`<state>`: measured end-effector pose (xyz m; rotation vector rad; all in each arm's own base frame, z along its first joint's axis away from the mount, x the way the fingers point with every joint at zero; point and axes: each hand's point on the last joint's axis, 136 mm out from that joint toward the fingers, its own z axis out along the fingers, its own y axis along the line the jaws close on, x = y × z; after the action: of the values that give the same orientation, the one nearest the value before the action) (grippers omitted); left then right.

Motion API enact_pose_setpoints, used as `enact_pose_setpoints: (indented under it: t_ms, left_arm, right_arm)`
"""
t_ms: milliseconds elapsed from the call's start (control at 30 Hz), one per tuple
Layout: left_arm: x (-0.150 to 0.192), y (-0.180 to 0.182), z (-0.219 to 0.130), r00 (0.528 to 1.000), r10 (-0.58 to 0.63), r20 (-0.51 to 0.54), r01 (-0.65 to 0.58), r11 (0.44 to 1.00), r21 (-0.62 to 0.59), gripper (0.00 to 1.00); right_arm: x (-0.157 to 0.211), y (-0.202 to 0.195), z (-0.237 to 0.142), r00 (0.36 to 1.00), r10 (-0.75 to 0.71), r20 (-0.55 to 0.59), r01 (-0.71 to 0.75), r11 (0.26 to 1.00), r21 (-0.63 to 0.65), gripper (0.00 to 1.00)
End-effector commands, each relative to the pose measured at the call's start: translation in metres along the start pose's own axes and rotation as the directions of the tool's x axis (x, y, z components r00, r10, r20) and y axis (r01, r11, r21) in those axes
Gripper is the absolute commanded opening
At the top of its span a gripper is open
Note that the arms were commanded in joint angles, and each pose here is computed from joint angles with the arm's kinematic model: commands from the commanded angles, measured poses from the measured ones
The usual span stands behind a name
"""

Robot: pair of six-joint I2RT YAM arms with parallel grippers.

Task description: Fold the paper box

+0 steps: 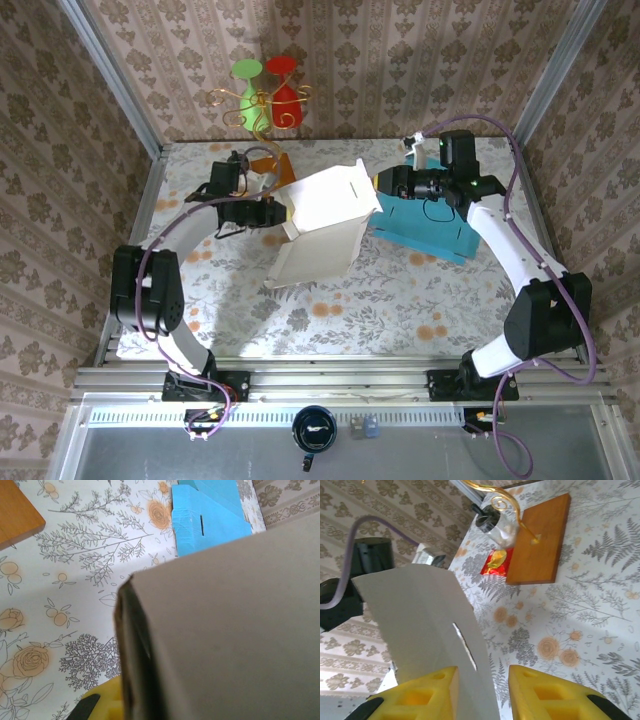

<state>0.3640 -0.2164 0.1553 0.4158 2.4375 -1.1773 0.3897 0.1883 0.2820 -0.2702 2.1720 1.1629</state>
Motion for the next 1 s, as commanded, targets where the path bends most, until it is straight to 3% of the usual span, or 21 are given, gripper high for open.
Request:
enact_pose_setpoints:
  t_ms: [0, 367, 967]
  left_arm:
    - [-0.005, -0.006, -0.003, 1.0, 0.017, -0.005, -0.016, 0.999, 0.033, 0.0]
    - [-0.007, -0.011, -0.001, 1.0, 0.016, -0.006, -0.016, 0.999, 0.045, 0.0]
    - [0.0, -0.016, -0.003, 1.0, 0.013, -0.005, -0.013, 0.999, 0.038, 0.0]
  right_arm:
    - [-0.009, 0.028, -0.004, 0.999, -0.038, 0.007, 0.039, 0.994, -0.1, 0.33]
    - [0.007, 0.038, 0.007, 0.998, -0.056, -0.038, 0.051, 0.992, -0.112, 0.34]
    - [0.012, 0.044, 0.023, 0.985, -0.158, -0.064, 0.157, 0.987, -0.017, 0.4]
